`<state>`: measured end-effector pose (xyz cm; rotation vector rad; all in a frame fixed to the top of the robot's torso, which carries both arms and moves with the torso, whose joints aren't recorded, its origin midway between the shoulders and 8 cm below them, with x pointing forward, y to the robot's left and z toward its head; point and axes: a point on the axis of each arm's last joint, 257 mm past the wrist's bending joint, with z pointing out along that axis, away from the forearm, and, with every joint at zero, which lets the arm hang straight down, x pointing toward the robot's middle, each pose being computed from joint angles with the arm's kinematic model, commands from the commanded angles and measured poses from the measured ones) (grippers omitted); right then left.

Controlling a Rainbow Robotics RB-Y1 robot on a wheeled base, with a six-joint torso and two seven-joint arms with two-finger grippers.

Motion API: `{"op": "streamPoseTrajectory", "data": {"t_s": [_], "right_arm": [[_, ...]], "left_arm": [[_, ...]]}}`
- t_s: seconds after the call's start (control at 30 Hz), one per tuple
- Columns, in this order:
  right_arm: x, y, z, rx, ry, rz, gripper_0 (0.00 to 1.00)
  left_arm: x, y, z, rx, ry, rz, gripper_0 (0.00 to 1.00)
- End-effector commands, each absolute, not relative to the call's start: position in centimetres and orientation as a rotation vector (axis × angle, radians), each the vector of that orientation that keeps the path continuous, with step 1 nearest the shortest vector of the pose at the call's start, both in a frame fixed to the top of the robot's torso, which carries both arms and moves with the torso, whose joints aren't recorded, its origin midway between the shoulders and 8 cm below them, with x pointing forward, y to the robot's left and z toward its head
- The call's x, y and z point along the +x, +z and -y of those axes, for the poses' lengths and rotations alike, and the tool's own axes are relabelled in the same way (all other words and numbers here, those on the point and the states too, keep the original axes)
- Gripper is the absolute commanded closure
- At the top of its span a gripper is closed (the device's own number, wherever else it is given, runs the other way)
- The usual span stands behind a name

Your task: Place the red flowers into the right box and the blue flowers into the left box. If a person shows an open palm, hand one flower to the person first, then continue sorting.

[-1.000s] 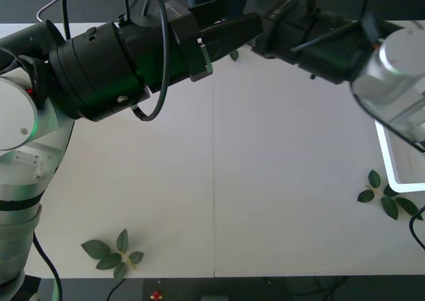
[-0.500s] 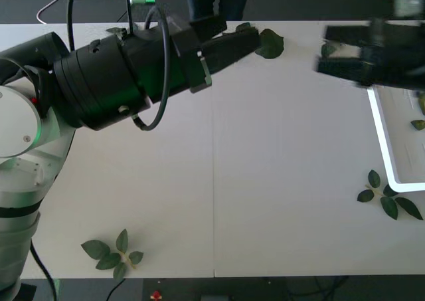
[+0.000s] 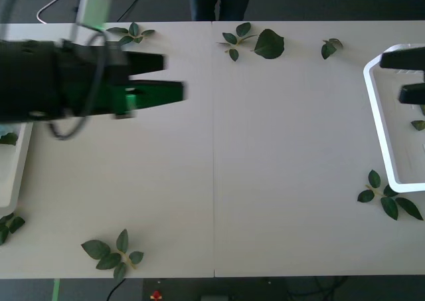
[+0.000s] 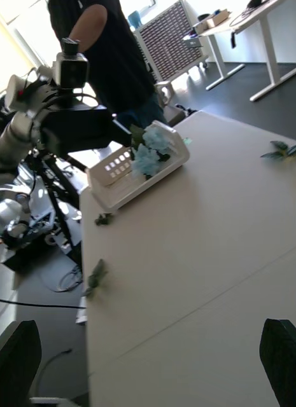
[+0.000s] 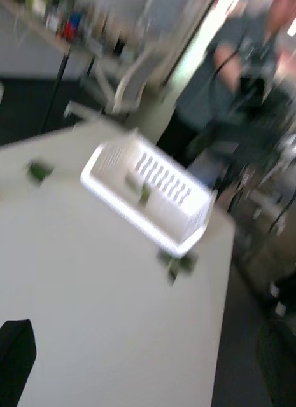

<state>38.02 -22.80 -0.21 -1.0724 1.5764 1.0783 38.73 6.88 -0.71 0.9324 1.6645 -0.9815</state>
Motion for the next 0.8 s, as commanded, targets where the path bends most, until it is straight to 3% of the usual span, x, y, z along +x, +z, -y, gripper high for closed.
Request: {"op": "streamPoseTrajectory", "data": {"t_s": [0.03,0.53,0.8], "right_arm": [[35.5,0.4,23.8,-1.109,1.066,-1.619,0.00],[31.5,0.0,22.2,-1.115,1.072,-1.632,0.00],[31.1,-0.6,21.7,-1.116,1.053,-1.646,0.00]], "left_arm": [[38.2,0.4,-10.0,1.021,-0.834,-1.741,0.00],[39.7,-7.1,-15.6,1.142,-0.723,-1.803,0.00],[40.5,-8.1,-18.5,1.171,-0.633,-1.842,0.00]]}}
